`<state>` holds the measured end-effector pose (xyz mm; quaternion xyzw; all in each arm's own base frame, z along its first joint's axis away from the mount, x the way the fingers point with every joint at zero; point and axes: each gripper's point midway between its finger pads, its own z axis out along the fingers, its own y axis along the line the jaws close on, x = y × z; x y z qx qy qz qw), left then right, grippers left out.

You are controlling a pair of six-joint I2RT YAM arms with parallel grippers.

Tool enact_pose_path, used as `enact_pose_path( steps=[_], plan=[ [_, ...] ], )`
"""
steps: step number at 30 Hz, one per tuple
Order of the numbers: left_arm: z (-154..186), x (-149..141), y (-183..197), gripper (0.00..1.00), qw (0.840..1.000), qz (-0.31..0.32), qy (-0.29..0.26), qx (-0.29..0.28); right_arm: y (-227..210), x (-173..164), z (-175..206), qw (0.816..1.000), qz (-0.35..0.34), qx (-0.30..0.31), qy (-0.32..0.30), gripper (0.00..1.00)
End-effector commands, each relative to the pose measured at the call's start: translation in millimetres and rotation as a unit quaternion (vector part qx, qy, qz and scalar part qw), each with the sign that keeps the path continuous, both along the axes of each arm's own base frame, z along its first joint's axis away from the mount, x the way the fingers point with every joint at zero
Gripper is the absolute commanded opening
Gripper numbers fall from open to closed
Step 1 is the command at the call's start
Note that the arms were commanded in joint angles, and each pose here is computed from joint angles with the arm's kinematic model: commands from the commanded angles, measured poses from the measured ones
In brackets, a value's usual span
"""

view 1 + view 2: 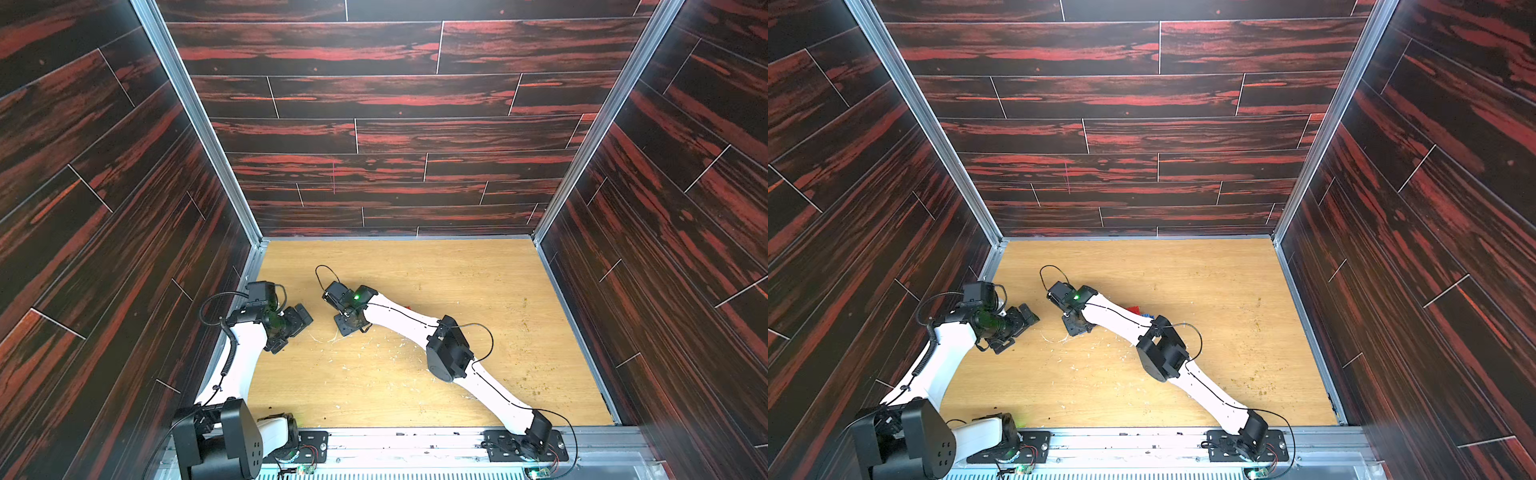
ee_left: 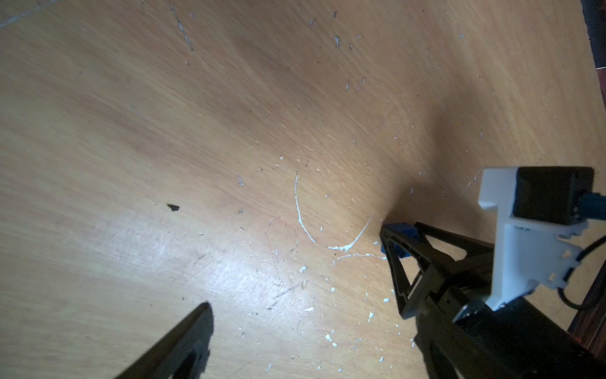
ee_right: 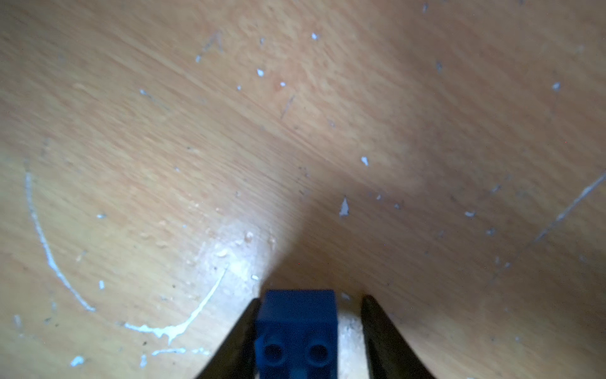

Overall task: Assemble a giraffe with lego
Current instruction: Pick up the lego brick from the center of the board, then assemble the lego brick with the lego brick.

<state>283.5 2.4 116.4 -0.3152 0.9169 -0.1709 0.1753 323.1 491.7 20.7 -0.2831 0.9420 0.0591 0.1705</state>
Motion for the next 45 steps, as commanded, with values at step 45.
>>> enact_pose_path(
  steps=[45],
  plan=[
    [0.9, -9.6, -112.3, 0.92, 0.974, -0.221, -0.024, -0.031, -123.3, -18.1, 180.6, 0.995, -0.095, -0.014, -0.011, 0.3]
  ],
)
